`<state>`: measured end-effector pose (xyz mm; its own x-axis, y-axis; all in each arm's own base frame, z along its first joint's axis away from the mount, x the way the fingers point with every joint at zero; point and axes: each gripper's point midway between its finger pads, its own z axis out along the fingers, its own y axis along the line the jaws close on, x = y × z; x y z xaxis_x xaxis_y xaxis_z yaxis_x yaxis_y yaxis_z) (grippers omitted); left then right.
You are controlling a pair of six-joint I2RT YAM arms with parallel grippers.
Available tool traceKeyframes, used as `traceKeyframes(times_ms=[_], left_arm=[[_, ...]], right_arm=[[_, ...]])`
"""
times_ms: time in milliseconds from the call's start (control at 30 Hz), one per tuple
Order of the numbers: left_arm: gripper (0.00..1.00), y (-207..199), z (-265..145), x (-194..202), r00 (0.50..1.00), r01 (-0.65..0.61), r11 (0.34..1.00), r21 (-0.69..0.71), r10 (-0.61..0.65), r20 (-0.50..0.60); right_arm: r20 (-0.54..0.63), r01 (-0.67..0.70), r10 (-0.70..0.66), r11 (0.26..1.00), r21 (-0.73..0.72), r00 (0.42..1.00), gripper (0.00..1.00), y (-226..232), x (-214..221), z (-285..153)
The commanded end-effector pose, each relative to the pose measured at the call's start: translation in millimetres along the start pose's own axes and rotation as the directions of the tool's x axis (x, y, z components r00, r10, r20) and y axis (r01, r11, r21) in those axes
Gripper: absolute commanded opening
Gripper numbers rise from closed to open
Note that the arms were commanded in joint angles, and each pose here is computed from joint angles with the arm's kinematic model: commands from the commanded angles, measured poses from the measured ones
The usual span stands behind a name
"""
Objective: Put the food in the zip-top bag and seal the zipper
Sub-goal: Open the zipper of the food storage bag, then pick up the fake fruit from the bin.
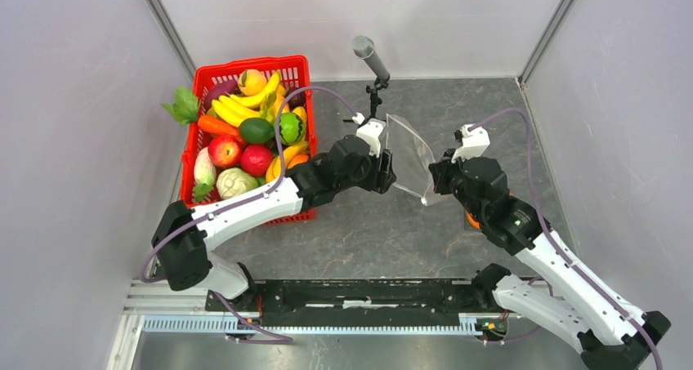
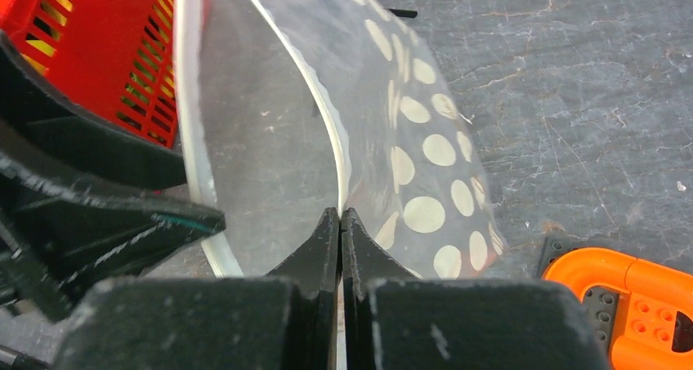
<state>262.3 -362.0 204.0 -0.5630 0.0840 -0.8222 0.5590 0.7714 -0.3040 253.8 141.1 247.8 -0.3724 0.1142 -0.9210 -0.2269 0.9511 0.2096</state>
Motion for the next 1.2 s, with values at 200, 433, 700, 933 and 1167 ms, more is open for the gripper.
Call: traceKeyframes(times_ms=[200,433,700,933,1167], left_arm=[[0.84,-19,-66,-51,0.985,-0.156,0.983,0.101,0.148,0.084],[0.97,-2,-95,-60,0.974,-0.200,0.979,0.043,0.194,0.119],[0.99,67,-143,-100,0.961,-0.090,0.973,-0.213,0.141,0.237],[0.99,114,-169,-113,0.956,0.000,0.940,-0.341,0.100,0.276],[1.00,171,-197,-121,0.944,0.148,0.828,-0.540,0.045,0.327]], right_arm=[[0.018,-0.047,0.047,0.999,-0.003,0.999,0.00,11,-2,23],[-0.004,-0.042,0.042,0.998,-0.047,0.999,0.00,20,8,33],[-0.016,-0.040,0.039,0.989,-0.143,0.999,0.00,36,17,35],[-0.028,-0.009,0.005,0.990,-0.138,1.000,0.00,33,23,35],[-0.020,-0.009,0.006,0.990,-0.143,1.000,0.00,33,20,34]])
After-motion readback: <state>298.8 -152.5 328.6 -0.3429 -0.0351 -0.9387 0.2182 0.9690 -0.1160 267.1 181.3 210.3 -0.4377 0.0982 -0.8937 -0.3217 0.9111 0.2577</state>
